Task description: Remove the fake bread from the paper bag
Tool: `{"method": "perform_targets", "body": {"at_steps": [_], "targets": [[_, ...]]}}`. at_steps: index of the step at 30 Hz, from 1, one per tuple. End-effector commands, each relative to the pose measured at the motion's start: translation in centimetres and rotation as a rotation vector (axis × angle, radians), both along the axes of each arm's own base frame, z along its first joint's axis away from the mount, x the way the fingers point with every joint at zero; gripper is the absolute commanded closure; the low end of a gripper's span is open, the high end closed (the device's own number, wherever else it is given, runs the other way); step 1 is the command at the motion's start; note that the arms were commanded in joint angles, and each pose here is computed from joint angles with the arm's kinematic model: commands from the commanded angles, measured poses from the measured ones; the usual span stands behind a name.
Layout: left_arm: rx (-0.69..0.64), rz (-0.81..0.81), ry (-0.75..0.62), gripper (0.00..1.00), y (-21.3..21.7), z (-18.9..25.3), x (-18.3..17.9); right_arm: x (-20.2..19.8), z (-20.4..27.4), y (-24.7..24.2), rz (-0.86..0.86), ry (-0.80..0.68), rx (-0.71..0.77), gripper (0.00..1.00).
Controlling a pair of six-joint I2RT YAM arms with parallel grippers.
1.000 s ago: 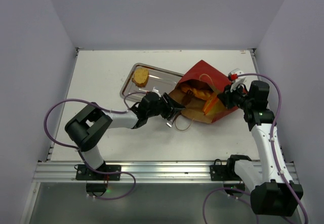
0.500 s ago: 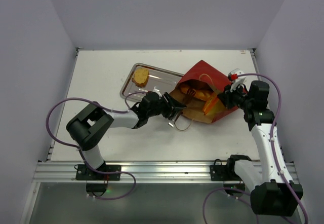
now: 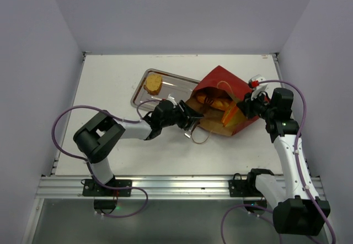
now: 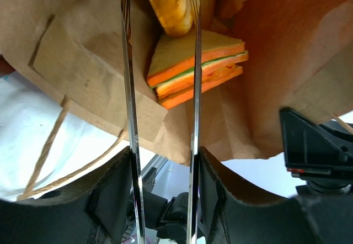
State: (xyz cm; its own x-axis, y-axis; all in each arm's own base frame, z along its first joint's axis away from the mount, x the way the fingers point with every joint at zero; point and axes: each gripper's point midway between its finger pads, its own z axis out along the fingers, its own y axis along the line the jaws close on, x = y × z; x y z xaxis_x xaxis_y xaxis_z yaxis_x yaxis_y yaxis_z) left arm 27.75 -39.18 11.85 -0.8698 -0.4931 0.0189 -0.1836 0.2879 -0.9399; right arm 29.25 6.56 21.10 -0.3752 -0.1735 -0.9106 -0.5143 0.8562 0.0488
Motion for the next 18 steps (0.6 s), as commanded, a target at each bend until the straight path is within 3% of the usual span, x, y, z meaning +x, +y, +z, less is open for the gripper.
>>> {"method": "perform_targets", "body": {"at_steps": [1, 9, 13, 16, 18], "targets": [[-0.046, -0.012, -0.039, 0.49, -0.8, 1.3, 0.9, 0.0, 0.6, 0.4, 0.021, -0.029, 0.005, 0.88], [0.009, -0.015, -0.008, 0.48, -0.3, -1.0, 1.0, 0.0, 0.6, 0.4, 0.021, -0.032, 0.005, 0.88], [0.007, -0.012, -0.028, 0.53, -0.5, -0.7, 2.1, 0.0, 0.5, 0.3, 0.020, -0.031, 0.004, 0.89], [0.012, -0.013, -0.043, 0.61, -0.5, -0.7, 2.7, 0.0, 0.5, 0.3, 0.019, -0.030, 0.002, 0.88], [0.014, -0.010, -0.063, 0.75, -0.3, -0.4, 3.1, 0.1, 0.4, 0.2, 0.016, -0.029, -0.001, 0.88]]}}
